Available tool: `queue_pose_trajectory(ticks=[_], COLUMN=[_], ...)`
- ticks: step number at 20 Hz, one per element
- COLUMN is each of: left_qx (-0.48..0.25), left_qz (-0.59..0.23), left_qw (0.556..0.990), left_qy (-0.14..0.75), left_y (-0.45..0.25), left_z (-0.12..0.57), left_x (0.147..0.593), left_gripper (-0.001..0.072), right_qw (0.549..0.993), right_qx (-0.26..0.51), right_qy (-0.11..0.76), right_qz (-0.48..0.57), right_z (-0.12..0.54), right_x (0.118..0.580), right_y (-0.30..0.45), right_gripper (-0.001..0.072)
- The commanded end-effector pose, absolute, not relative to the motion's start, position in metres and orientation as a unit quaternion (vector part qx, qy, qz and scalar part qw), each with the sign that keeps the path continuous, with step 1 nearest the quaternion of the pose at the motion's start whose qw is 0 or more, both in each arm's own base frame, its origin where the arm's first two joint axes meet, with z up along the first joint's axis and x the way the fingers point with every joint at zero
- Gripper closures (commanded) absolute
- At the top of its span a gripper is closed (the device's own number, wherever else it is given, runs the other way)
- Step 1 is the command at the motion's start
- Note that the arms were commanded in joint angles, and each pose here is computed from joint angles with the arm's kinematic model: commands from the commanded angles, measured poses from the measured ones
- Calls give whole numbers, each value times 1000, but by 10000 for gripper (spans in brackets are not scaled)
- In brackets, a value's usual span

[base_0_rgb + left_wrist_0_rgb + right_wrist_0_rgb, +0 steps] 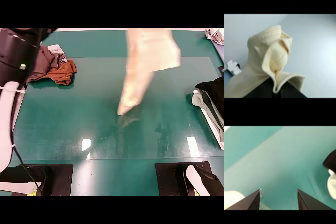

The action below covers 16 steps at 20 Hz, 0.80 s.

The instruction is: Fold the shirts.

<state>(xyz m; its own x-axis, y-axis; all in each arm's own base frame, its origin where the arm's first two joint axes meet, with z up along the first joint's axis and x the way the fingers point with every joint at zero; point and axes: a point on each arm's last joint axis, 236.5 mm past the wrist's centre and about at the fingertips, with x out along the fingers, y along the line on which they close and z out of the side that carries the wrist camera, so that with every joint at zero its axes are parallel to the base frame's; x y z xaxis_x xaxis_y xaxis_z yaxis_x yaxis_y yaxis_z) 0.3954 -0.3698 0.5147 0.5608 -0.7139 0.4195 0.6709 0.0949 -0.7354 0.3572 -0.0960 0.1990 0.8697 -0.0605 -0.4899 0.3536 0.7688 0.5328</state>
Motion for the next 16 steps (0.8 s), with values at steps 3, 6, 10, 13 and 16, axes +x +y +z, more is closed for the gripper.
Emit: queue_pose_trajectory(ticks=[3,6,10,13,16], left_qx=[-519,-448,-372,-318,-268], left_qz=[-466,-452,-362,-249,-137], left_qw=[716,766,801,817,852], left_qy=[10,92,297,412,428], left_y=[-380,-394,-386,-333,-261], left_z=[521,442,254,151,128], left_x=[397,428,464,469,470], left_gripper=[681,681,681,681,681], right_qw=[921,935,939,931,918], right_qx=[323,288,226,137,123], right_qy=[181,184,253,334,371], right_qz=[-121,-93,-49,-53,-65], right_z=[231,243,214,176,146], right_x=[360,363,355,327,301], right_y=[-110,-94,-50,-38,-32], right_gripper=[208,208,208,208,209])
